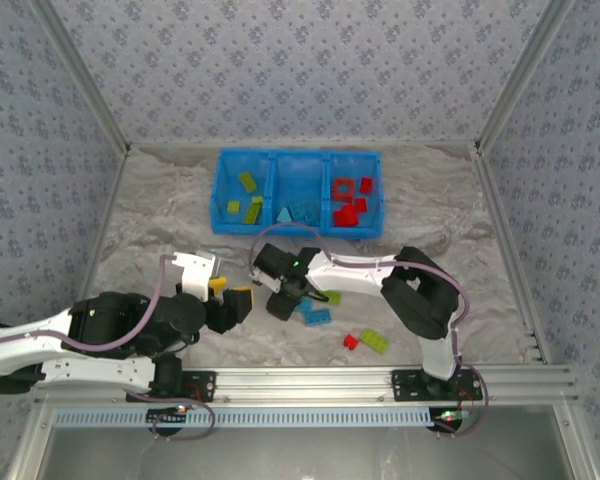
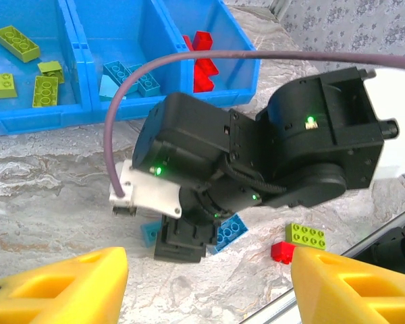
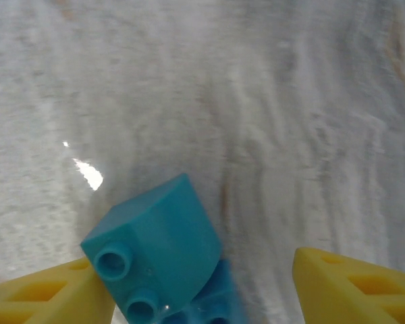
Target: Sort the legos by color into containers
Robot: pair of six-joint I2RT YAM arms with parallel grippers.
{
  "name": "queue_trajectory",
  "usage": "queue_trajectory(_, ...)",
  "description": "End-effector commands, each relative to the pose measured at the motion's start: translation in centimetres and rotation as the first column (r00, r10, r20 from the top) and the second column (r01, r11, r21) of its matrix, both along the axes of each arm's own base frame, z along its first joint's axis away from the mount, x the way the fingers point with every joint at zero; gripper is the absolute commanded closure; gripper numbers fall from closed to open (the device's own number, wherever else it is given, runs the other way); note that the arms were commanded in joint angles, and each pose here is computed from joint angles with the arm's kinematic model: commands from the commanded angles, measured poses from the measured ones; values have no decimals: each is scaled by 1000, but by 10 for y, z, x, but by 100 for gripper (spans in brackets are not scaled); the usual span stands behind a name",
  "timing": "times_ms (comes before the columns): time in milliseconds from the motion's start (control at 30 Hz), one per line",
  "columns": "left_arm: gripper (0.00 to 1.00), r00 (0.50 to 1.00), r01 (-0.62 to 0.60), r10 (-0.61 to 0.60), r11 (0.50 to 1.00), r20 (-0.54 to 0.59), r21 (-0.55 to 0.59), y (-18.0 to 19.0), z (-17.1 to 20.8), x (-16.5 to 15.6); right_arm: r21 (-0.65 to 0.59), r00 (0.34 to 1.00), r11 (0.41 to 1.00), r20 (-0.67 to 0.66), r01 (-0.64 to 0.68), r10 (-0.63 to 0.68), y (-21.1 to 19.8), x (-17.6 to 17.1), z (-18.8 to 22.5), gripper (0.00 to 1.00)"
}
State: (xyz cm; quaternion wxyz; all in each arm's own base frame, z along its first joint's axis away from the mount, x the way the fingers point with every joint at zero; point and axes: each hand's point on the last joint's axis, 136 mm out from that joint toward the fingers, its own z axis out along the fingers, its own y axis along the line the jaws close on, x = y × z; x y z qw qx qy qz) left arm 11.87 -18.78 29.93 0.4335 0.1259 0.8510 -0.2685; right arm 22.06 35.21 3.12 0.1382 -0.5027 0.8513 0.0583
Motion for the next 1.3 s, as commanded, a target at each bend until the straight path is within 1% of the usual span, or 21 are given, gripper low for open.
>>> queue_trajectory(0, 34, 1000, -4, 5, 999, 26, -39, 2, 18, 2, 4, 998, 998, -14, 59, -59, -5, 15, 6, 30)
queue_trajectory(133, 34, 1000, -2, 3, 999, 29, -44, 0, 19, 2, 21, 993, 993, -22, 119, -119, -6, 37, 7, 32)
queue_trajectory(200, 34, 1000, -2, 3, 999, 28, -43, 0, 19, 2, 3, 989, 990, -33, 143, -143, -12, 40, 7, 32)
queue_trajectory(333, 34, 1000, 0, 1, 999, 25, -35, -2, 17, 1, 70, 979, 978, -56, 197, -194, -5, 35, 29, 32)
queue_trajectory(400, 34, 1000, 3, -2, 1000, 26, -26, -3, 15, 1, 94, 953, 949, -72, 302, -296, -3, 34, 39, 30)
queue_trajectory(467, 34, 999, 5, -4, 1000, 33, -13, -3, 15, 2, 109, 905, 898, -80, 425, -418, -2, 34, 45, 29)
queue_trajectory(500, 34, 999, 6, -5, 1000, 35, -10, -3, 16, 2, 131, 891, 881, -90, 454, -445, 3, 30, 49, 29)
queue_trajectory(567, 34, 999, 3, -3, 1000, 36, -1, -1, 15, 2, 165, 900, 885, -47, 435, -433, 14, 26, 56, 29)
queue_trajectory(633, 34, 999, 1, -1, 1000, 34, 1, 1, 14, 2, 164, 925, 914, 20, 372, -380, 17, 26, 62, 28)
queue_trajectory(667, 34, 999, 0, 0, 1000, 33, -1, 2, 14, 2, 153, 933, 925, 48, 347, -357, 16, 29, 63, 27)
queue_trajectory(733, 34, 999, 0, 0, 1000, 33, -7, 3, 15, 2, 71, 923, 925, 69, 374, -379, -1, 37, 57, 27)
queue_trajectory(800, 34, 999, 0, 1, 1000, 33, -8, 3, 15, 2, 4, 882, 883, 30, 470, -470, -23, 47, 49, 27)
queue_trajectory(867, 34, 999, 3, -2, 1000, 36, -9, 2, 15, 2, 21, 835, 835, -42, 549, -548, -29, 48, 47, 27)
queue_trajectory(933, 34, 999, 4, -3, 1000, 39, -4, 0, 15, 2, 59, 771, 771, -117, 634, -626, -24, 44, 50, 28)
queue_trajectory(1000, 34, 999, 4, -3, 1000, 42, -4, -1, 15, 2, 86, 665, 663, -205, 743, -718, -13, 39, 55, 28)
queue_trajectory(1033, 34, 999, 2, -2, 1000, 43, -5, -1, 16, 3, 90, 621, 620, -240, 779, -746, -6, 36, 58, 28)
queue_trajectory(1067, 34, 999, 1, -1, 1000, 46, -3, -1, 16, 3, 92, 564, 562, -268, 822, -781, -1, 35, 60, 29)
queue_trajectory(1100, 34, 999, 0, 1, 1000, 47, -3, 0, 16, 3, 103, 524, 519, -299, 848, -797, 7, 34, 63, 31)
queue_trajectory(1167, 34, 999, -1, 1, 1000, 48, -4, 0, 17, 3, 117, 463, 451, -327, 885, -824, 20, 32, 67, 33)
queue_trajectory(1200, 34, 999, 3, -3, 1000, 49, -2, 0, 17, 3, 118, 441, 427, -335, 897, -833, 26, 32, 67, 34)
queue_trajectory(1267, 34, 999, 12, -12, 1000, 53, 10, -1, 16, 2, 80, 382, 379, -343, 922, -858, 32, 29, 60, 35)
